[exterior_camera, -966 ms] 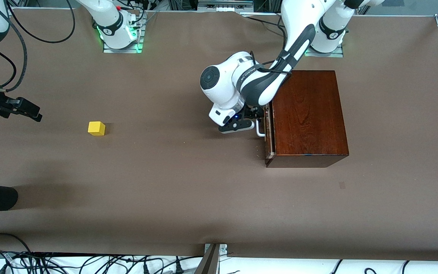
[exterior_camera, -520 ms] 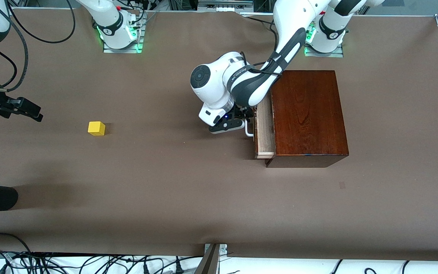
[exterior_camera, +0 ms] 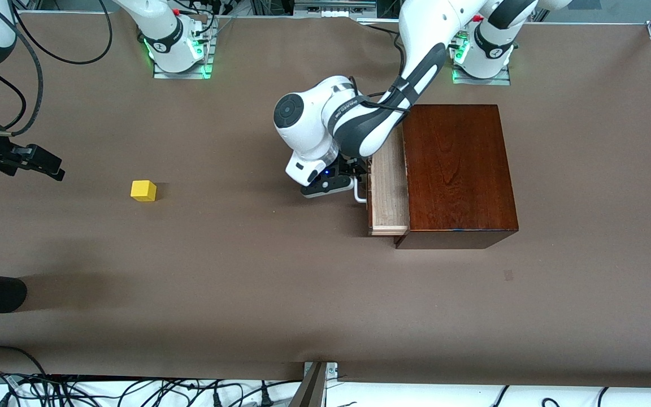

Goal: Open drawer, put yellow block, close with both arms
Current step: 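Pull the drawer out of the wooden box with the left gripper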

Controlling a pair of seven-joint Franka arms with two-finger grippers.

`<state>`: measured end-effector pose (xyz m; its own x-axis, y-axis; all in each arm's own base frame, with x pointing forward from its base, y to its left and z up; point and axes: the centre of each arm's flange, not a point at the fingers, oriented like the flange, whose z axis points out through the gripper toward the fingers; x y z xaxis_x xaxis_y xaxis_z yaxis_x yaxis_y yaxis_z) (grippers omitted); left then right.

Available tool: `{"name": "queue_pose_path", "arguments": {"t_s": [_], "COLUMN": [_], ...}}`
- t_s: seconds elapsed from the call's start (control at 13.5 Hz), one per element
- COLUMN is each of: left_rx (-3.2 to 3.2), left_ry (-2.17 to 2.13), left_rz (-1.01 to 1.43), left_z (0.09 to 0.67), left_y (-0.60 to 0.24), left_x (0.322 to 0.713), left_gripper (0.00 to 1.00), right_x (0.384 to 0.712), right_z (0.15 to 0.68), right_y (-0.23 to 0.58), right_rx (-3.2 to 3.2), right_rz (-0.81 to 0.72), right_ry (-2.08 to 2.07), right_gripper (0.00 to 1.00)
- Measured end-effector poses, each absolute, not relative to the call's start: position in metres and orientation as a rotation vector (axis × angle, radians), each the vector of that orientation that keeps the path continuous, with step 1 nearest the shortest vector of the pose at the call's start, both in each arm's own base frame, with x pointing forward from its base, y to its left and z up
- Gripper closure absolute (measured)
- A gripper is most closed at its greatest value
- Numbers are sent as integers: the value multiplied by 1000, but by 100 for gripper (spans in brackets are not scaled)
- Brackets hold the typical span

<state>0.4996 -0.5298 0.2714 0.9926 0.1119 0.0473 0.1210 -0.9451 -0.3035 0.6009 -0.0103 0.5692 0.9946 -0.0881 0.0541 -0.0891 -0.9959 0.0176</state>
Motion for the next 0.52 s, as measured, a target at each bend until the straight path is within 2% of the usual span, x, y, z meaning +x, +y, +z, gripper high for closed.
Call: {"name": "queue_pose_path", "arguments": {"t_s": [0.52], "left_rx": [-2837], "left_ry": [-183], "left_rz": [-52], "left_z": [271], "left_y": [-543], "left_x": [499], "left_gripper": [0], "right_x": [601], "right_z": [568], "right_y": [-6], "right_rx": [3118], "right_rz": [78], "right_ry": [-127], "right_gripper": [0]}}
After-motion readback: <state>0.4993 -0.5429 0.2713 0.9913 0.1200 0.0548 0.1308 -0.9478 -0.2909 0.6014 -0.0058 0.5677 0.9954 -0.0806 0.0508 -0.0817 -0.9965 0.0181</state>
